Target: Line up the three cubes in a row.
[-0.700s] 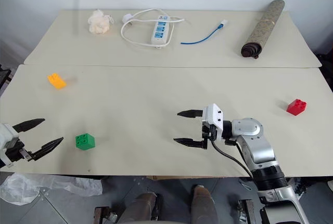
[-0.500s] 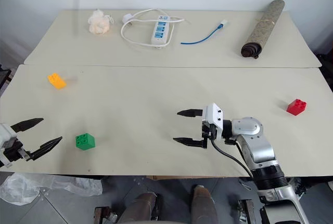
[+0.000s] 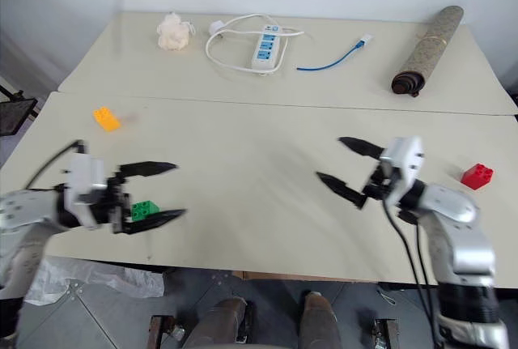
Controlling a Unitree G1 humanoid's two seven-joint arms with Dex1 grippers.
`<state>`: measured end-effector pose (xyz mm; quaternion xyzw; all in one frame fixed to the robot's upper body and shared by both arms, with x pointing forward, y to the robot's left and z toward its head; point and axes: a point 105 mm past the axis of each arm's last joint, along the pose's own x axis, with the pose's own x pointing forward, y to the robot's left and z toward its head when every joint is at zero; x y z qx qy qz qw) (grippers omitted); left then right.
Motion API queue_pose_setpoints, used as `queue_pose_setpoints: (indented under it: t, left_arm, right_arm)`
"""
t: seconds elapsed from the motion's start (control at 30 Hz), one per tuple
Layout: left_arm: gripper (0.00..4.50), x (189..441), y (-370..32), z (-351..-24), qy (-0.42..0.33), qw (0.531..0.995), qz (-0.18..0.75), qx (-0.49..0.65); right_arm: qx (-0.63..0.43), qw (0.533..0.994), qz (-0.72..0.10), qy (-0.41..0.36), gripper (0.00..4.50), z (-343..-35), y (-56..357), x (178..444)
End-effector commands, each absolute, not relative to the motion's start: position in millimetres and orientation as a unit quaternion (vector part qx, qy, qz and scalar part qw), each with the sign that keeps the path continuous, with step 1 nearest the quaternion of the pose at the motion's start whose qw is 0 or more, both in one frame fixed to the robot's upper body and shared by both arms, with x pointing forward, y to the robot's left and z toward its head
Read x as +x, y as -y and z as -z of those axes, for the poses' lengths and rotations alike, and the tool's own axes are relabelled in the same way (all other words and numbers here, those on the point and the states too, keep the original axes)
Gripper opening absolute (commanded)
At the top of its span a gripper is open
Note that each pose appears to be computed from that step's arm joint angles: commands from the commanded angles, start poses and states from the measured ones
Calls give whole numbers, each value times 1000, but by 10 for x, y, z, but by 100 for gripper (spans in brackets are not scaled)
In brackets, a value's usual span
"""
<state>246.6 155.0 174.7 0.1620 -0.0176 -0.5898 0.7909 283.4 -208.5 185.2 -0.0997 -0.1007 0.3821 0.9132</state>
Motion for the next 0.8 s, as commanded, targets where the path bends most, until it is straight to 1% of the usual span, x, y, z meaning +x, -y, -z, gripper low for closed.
queue_pose_setpoints:
  t: [0.03,0.07,0.23,0.27,0.37,0.47,0.57,0.63,0.7,0.8]
  left_arm:
    - [447,2465,-1317,-1645,9,768,620,159]
    - [447,2488,-1284,-1628,7,768,621,155]
    - [447,2511,-1163,-1590,19,761,631,146]
    - [447,2511,-1134,-1580,19,757,635,150]
    - [447,2523,-1099,-1571,22,753,638,158]
    - [447,2574,-1084,-1600,36,758,630,164]
    - [447,2582,-1052,-1616,47,757,631,162]
    - [447,2586,-1039,-1618,51,757,631,163]
    - [447,2584,-1019,-1600,52,755,632,167]
    - [447,2577,-1004,-1576,53,755,631,168]
  right_arm:
    - [-121,963,-204,128,450,-2058,2855,2530]
    - [-119,972,-165,122,450,-2012,3032,2429]
    - [-118,989,-75,56,450,-1608,3505,2115]
    - [-109,992,-39,47,450,-1523,3649,2045]
    - [-91,995,21,48,450,-1432,3850,1951]
    - [-95,994,13,58,450,-1505,3760,2058]
    - [-82,994,15,73,450,-1653,3710,2226]
    - [-76,994,18,74,450,-1701,3700,2288]
    - [-41,996,53,59,450,-1791,3784,2492]
    - [-27,995,96,19,450,-1857,3857,2795]
